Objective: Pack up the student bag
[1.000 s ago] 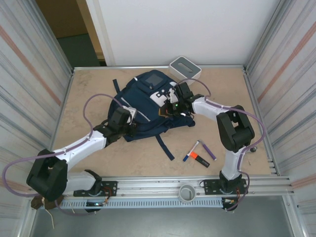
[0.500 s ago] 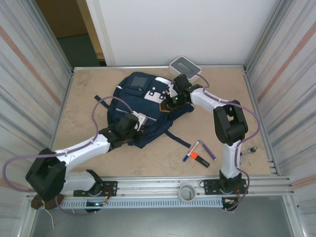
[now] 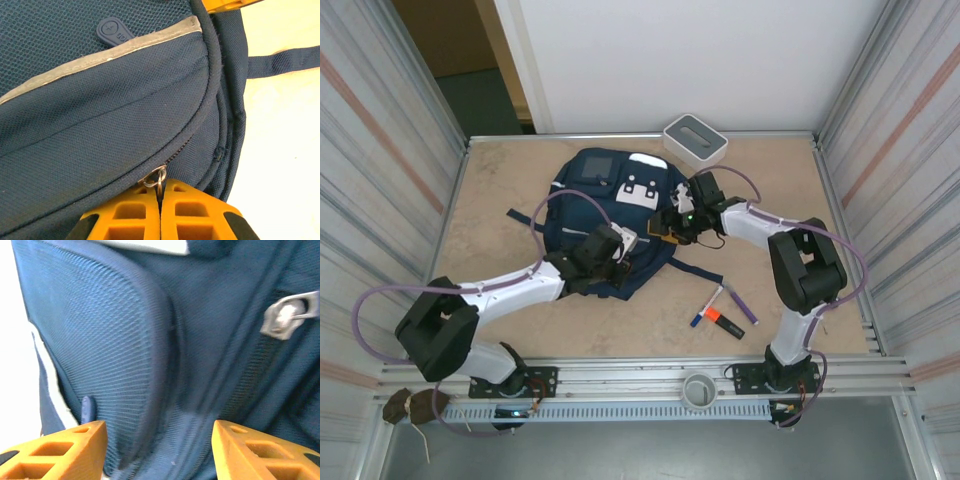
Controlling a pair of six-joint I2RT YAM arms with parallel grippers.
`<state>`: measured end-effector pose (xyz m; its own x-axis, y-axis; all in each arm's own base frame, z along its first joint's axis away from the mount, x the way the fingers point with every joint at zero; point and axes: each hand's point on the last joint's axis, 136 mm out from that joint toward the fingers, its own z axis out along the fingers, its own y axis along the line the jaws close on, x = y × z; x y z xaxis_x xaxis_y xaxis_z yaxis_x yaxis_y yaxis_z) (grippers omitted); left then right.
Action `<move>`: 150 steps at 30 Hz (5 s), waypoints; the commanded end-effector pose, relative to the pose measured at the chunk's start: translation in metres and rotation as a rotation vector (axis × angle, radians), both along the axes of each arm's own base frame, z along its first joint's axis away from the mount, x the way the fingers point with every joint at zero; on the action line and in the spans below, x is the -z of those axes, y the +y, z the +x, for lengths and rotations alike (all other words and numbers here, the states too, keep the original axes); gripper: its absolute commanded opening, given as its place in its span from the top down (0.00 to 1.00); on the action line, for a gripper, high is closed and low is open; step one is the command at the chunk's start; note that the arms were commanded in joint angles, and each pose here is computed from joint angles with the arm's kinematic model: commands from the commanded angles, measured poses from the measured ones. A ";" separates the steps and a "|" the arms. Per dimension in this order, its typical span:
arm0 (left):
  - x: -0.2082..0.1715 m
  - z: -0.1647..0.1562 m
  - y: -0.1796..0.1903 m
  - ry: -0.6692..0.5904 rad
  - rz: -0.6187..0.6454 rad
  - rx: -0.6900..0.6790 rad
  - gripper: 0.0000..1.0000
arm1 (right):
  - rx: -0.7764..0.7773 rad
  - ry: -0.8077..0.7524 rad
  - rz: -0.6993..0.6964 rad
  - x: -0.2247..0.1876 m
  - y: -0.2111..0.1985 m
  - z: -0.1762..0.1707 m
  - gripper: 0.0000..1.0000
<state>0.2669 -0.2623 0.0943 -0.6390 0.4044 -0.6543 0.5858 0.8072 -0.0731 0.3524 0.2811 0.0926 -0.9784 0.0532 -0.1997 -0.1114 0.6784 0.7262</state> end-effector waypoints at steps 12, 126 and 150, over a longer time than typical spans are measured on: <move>-0.009 0.001 0.000 -0.038 0.020 0.001 1.00 | 0.039 -0.072 -0.081 -0.001 0.015 -0.001 0.81; -0.081 0.007 0.059 -0.362 -0.095 -0.044 0.26 | 0.022 -0.185 0.141 -0.092 0.018 0.015 0.88; -0.087 0.077 0.003 -0.371 -0.015 0.058 0.92 | 0.143 -0.202 -0.157 -0.074 -0.062 -0.012 0.59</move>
<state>0.3372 -0.2596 0.1486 -0.3686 0.5177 -0.7721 0.6357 0.7464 0.1970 0.3583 0.2637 0.1818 -0.9182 0.1687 -0.3585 -0.1712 0.6473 0.7428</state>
